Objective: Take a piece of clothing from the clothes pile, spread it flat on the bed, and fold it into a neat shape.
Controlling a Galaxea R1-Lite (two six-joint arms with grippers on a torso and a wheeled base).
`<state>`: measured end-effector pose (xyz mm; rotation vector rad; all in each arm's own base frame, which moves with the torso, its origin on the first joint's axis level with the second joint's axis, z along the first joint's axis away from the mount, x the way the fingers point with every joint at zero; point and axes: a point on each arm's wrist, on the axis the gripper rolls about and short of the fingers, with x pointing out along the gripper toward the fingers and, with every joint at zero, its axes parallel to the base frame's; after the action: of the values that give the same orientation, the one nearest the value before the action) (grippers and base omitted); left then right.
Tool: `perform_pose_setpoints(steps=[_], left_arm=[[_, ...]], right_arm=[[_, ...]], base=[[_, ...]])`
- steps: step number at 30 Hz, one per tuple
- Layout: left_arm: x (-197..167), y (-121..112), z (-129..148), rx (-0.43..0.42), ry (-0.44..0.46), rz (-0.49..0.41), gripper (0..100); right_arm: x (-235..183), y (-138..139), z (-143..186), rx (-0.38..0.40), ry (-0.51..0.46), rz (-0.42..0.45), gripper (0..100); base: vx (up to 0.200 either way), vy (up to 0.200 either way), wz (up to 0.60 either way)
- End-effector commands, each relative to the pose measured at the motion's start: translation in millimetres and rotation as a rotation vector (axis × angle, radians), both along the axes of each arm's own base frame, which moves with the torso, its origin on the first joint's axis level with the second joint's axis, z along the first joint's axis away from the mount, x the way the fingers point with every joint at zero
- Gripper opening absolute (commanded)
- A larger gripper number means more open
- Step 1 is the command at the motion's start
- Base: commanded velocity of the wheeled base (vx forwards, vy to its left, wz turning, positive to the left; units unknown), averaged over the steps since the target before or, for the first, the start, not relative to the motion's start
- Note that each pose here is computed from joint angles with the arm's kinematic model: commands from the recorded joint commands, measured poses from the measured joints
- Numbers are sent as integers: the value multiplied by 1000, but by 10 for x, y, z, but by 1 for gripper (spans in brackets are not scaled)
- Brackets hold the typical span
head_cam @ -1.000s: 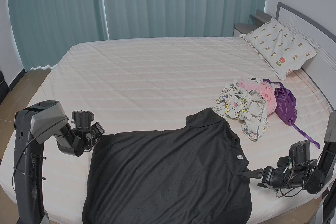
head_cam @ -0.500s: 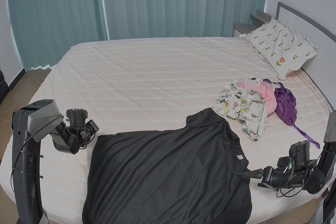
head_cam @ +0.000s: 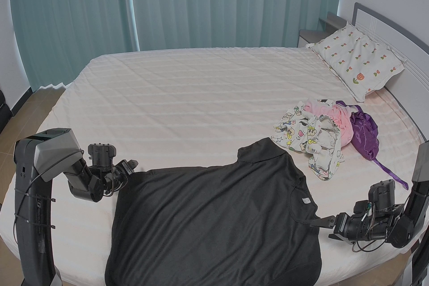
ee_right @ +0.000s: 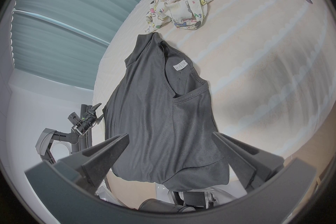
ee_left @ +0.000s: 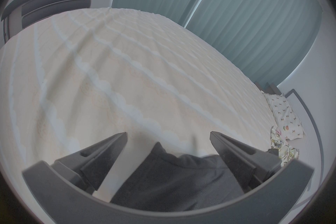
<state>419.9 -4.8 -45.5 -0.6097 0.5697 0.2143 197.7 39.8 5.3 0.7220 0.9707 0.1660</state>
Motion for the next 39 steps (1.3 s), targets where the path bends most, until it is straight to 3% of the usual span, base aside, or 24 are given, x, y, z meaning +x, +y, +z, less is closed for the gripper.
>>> perform_pose_setpoints(steps=[1, 4, 5, 11, 18, 39], left_arm=[[-52, -103, -36, 1, 20, -27, 100], [-84, -152, -58, 3, 30, -40, 100], [-79, -165, -60, 10, 30, -48, 0], [-4, -95, 10, 31, -9, -26, 0], [159, 94, 138, 80, -78, 97, 0], [384, 286, 89, 82, -130, 143, 0]], right_arm=[[4, 2, -12, -1, 4, 1, 100], [9, 2, -19, -1, 6, 1, 100], [5, 2, -26, -2, 10, 1, 100], [9, 2, -25, -2, 9, 1, 100], [5, 2, -26, -2, 10, 1, 100], [10, -1, -25, -3, 9, -1, 100]], base=[[0, 0, 0], [0, 0, 0], [0, 0, 0], [0, 0, 0], [0, 0, 0], [0, 0, 0]])
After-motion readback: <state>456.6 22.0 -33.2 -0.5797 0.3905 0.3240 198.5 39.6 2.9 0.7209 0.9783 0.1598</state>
